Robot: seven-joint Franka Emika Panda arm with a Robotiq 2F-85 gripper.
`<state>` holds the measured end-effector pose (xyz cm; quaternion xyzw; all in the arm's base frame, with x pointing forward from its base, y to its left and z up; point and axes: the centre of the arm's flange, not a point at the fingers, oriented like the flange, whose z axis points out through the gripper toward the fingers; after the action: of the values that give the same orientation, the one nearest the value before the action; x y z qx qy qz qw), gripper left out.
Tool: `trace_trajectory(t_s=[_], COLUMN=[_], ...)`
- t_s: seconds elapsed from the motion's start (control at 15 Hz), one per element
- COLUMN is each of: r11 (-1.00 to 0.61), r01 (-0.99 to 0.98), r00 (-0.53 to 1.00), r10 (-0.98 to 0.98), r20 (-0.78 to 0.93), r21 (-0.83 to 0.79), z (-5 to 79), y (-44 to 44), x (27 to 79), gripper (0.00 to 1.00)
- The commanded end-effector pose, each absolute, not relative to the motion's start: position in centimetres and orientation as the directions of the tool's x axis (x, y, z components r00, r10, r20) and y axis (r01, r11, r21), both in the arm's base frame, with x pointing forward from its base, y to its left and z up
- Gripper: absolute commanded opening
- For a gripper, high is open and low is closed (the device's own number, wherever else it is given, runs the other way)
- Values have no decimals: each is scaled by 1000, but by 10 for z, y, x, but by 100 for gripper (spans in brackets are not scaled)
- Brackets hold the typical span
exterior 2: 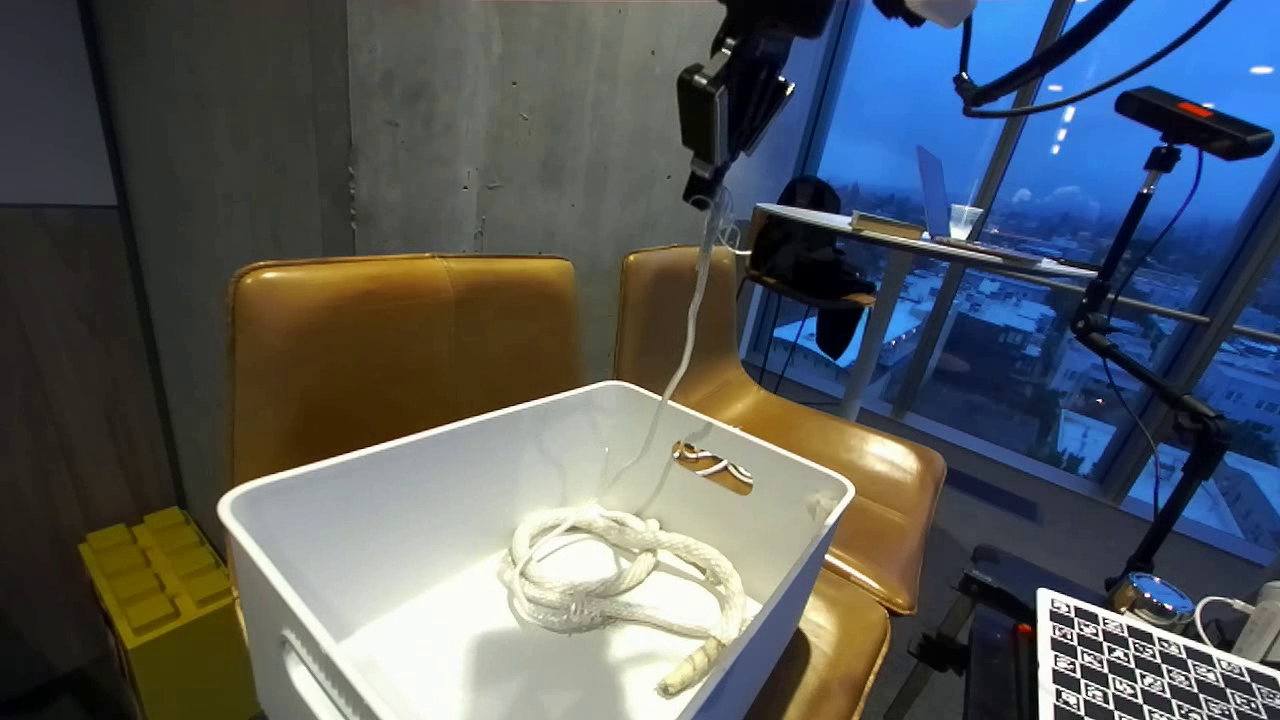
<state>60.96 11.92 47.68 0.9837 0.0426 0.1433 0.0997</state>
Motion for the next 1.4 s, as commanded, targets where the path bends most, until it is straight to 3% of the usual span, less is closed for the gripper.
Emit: trace_trajectory(t_s=[0.0, 0.6, 0.67, 0.8, 1.33], r11=[-981, -983, -983, -983, -989], r01=[109, 139, 139, 134, 94], r00=[946, 950, 950, 952, 962], r10=[151, 166, 167, 162, 120], r20=[288, 266, 263, 259, 245], r21=[158, 119, 122, 122, 113], z=[471, 457, 456, 455, 450], y=[125, 121, 119, 112, -2], x=[579, 561, 561, 562, 580], gripper=[0, 0, 26, 32, 91])
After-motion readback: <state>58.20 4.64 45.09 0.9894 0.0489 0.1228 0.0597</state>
